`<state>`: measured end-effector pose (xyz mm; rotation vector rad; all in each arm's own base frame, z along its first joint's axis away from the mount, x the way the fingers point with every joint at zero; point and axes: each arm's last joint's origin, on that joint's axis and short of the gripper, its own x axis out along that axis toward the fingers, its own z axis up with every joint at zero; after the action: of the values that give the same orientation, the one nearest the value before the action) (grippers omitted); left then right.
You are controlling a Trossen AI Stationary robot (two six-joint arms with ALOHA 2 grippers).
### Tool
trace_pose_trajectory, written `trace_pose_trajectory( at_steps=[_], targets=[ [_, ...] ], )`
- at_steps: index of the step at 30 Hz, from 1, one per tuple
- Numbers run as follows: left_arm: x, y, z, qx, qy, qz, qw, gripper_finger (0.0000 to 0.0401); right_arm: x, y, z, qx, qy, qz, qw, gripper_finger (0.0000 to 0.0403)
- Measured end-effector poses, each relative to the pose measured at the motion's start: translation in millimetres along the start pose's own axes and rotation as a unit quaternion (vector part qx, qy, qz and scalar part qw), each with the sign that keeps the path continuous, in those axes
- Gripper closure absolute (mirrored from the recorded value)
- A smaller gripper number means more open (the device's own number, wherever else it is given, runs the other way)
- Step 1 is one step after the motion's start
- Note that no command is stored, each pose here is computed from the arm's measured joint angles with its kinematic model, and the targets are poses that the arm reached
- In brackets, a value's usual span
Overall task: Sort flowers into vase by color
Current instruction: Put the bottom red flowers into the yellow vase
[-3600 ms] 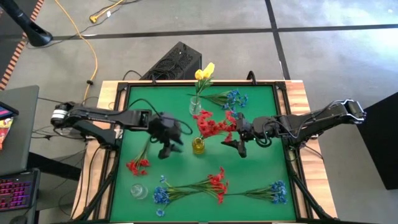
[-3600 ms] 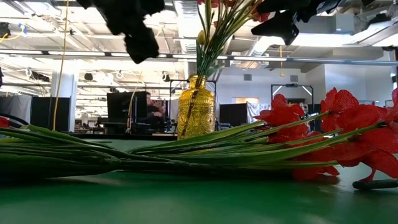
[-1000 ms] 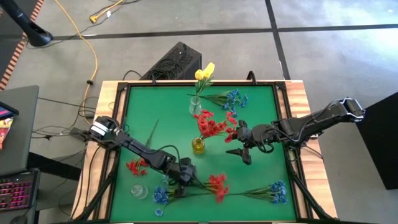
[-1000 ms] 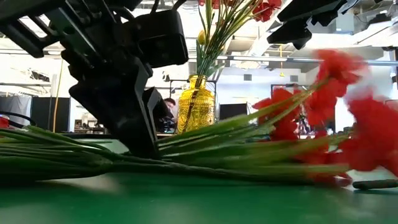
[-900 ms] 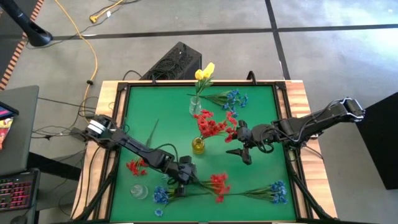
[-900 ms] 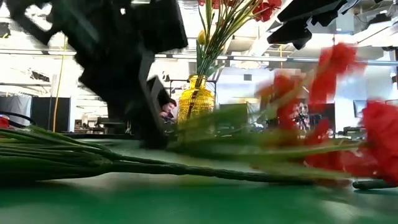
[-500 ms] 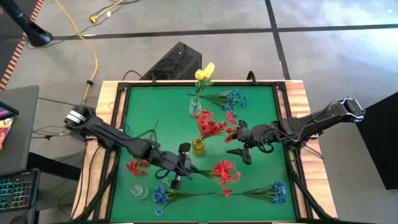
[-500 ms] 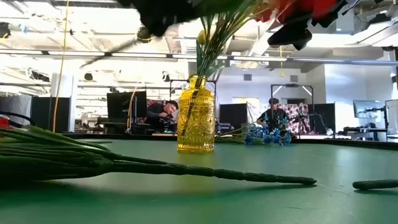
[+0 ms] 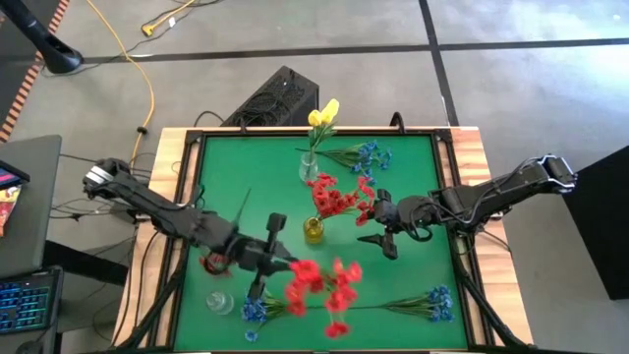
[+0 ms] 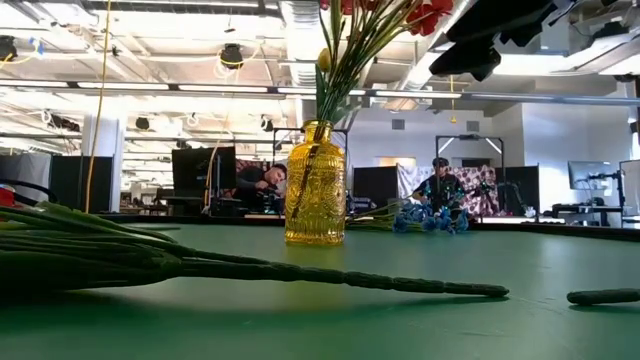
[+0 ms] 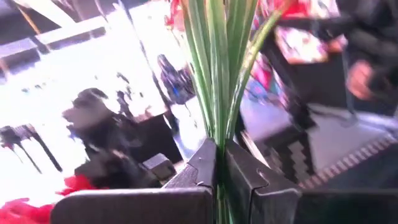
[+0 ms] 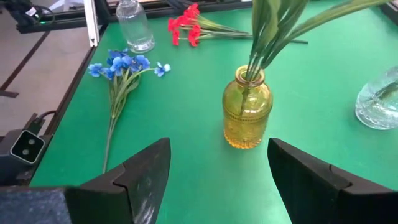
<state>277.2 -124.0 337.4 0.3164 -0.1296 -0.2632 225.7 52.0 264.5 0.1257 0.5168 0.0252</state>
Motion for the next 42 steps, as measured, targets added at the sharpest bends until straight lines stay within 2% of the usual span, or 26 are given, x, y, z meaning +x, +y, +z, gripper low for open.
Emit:
trace_pose_trajectory(
  at_steps=[6,12,17,25,30,35,42],
  targets=[
    [-16.2,22.6,-18.2,-0.025,-0.085,0.085,0.992,0.0401,-0.2,1.9,-0.5,0.006,0.001,0.004,1.0,0.0107],
    [-42.4,38.6,-39.9,-0.05,-0.181,0.156,0.97,0.0401,-0.9,5.8,-1.5,0.007,0.002,0.011,1.0,0.0107],
    [-64.7,44.8,-60.1,-0.071,-0.234,0.189,0.951,0.0401,-1.0,6.4,-1.6,0.006,0.002,0.012,1.0,0.0107],
    [-79.3,59.4,-86.3,-0.128,-0.211,0.26,0.934,0.0401,-0.9,5.8,-1.3,0.007,0.001,0.01,1.0,0.0107],
    [-79.2,70.4,-94.7,-0.145,-0.201,0.278,0.928,0.0401,-0.9,5.7,-1.0,0.007,-0.001,0.008,1.0,0.0107],
    [-81.5,79.5,-99.0,-0.174,-0.197,0.314,0.912,0.0401,-0.9,5.7,-1.0,0.007,-0.001,0.007,1.0,0.0107],
    [-81.3,81.0,-101.3,-0.174,-0.187,0.318,0.913,0.0401,-0.9,5.4,-1.0,0.004,-0.002,0.003,1.0,0.0108]
  ],
)
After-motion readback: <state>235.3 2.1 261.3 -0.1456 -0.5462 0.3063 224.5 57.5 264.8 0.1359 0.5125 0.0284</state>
